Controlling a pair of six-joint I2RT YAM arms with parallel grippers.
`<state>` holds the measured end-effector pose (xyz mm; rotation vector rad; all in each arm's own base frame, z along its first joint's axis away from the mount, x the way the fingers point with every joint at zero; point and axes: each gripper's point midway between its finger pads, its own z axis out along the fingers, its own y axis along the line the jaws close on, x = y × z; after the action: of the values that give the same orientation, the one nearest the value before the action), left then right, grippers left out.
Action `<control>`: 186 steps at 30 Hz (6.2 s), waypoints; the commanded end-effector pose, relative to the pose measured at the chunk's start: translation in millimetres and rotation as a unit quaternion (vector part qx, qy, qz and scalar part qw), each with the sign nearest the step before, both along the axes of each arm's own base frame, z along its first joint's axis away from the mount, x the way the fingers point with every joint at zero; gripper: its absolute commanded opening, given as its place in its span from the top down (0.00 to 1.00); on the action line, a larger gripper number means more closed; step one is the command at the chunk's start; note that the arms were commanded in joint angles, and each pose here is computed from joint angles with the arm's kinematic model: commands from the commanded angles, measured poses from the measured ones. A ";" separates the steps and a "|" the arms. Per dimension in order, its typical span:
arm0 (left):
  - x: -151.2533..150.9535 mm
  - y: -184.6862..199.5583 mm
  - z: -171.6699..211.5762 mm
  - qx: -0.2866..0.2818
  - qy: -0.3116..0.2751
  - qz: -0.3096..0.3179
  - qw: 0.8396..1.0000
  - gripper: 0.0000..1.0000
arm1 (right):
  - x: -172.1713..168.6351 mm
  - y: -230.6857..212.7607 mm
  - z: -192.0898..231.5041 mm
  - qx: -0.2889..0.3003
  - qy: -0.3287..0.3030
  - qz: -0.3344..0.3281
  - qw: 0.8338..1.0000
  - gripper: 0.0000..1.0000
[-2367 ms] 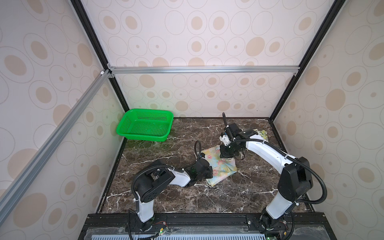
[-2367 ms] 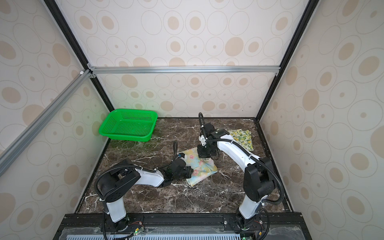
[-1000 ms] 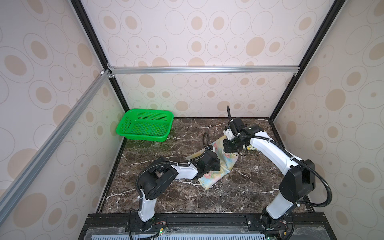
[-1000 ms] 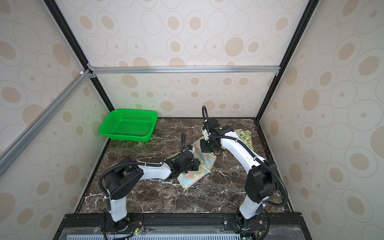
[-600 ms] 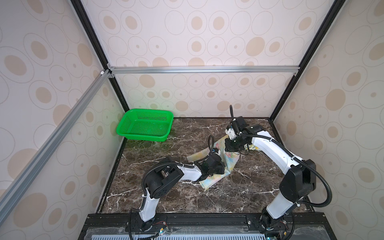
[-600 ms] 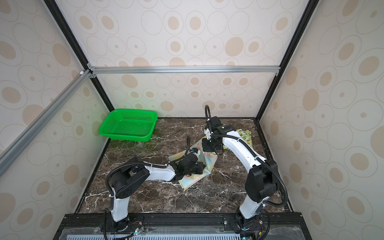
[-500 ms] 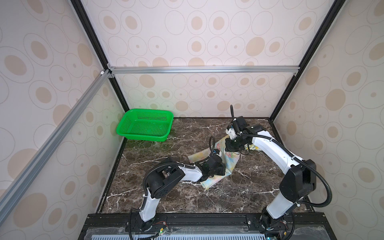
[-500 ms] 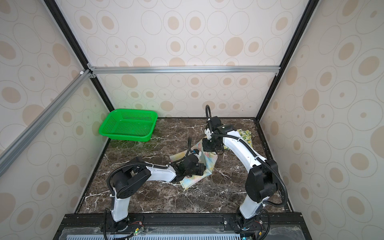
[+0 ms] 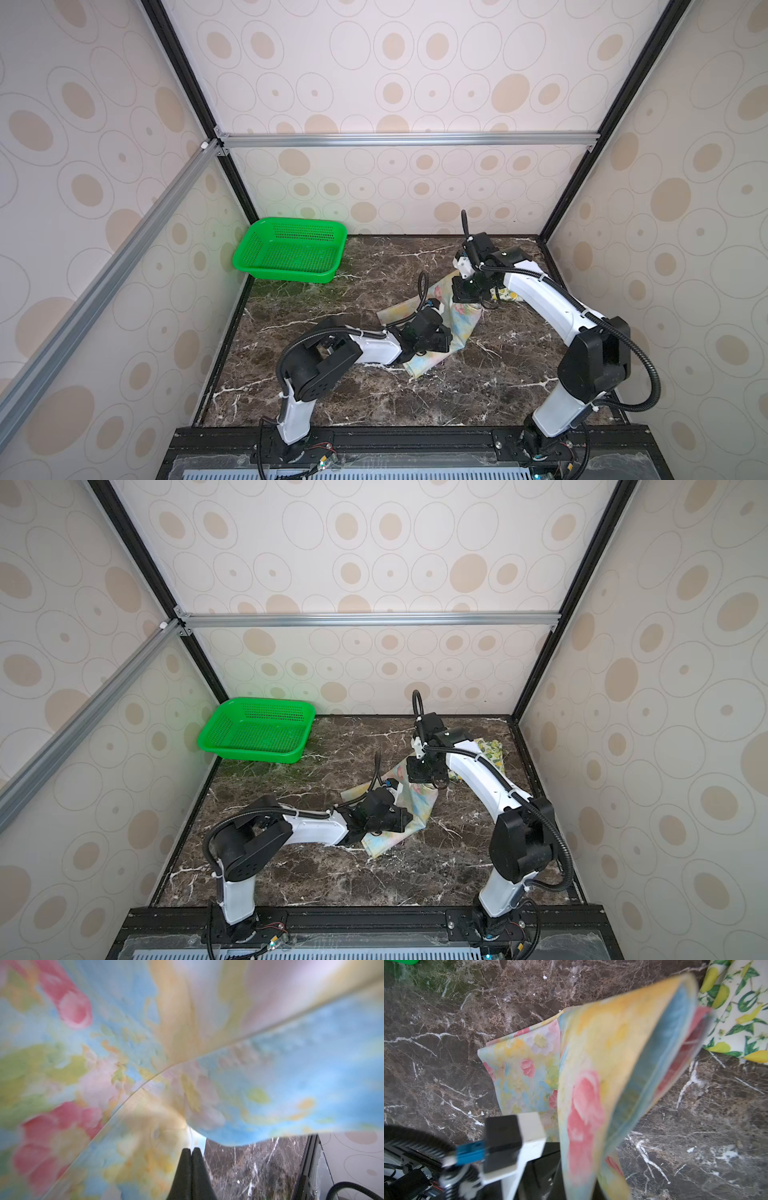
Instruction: Fold and stack the skirts
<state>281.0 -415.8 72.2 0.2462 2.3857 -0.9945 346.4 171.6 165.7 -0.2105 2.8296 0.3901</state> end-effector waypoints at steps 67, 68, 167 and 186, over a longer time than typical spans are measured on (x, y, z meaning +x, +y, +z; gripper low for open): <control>4.6 134.6 -46.6 0.128 0.008 0.129 0.983 1.00 | -33.6 100.0 -68.5 0.006 0.000 0.092 0.996 1.00; 5.8 132.4 -47.8 0.128 0.009 0.127 0.984 1.00 | -33.4 100.3 -68.1 0.004 -0.004 0.094 0.996 1.00; 64.9 157.5 -58.0 0.179 -0.015 0.172 0.969 1.00 | -119.1 76.4 -137.9 0.028 0.102 0.060 0.993 1.00; 107.2 133.9 19.0 0.137 -0.113 0.146 0.973 1.00 | -97.6 100.2 -77.3 0.071 0.052 0.074 0.993 1.00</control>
<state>379.4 -265.3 44.8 0.0394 2.3585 -0.4021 235.7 281.9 54.3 -0.3934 2.9366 0.6557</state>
